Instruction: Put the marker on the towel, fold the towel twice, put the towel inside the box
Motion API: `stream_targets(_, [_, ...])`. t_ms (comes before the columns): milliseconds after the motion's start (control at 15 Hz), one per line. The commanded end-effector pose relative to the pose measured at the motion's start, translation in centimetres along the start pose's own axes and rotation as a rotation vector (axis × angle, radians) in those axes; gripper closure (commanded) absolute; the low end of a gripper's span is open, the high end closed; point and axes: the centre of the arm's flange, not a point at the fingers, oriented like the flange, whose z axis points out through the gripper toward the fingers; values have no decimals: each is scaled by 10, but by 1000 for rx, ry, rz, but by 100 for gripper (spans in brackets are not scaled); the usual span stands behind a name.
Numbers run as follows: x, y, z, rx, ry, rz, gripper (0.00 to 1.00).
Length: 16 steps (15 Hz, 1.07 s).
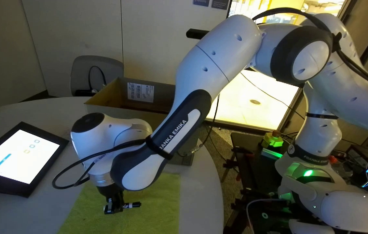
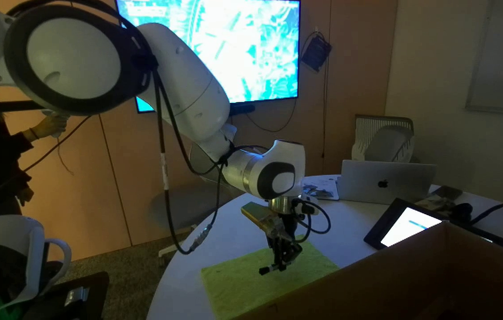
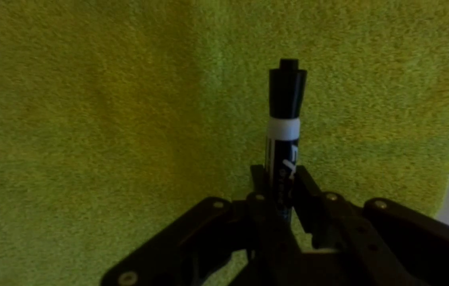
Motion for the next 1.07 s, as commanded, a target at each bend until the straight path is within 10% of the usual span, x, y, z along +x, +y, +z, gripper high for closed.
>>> stream_targets(0, [-11, 22, 7, -7, 19, 51, 93])
stream_targets(600, [-15, 37, 21, -1, 39, 103, 91])
stream_targets(667, [-16, 37, 21, 3, 36, 106, 61])
stream_targets(1000, [-22, 42, 17, 16, 21, 122, 28])
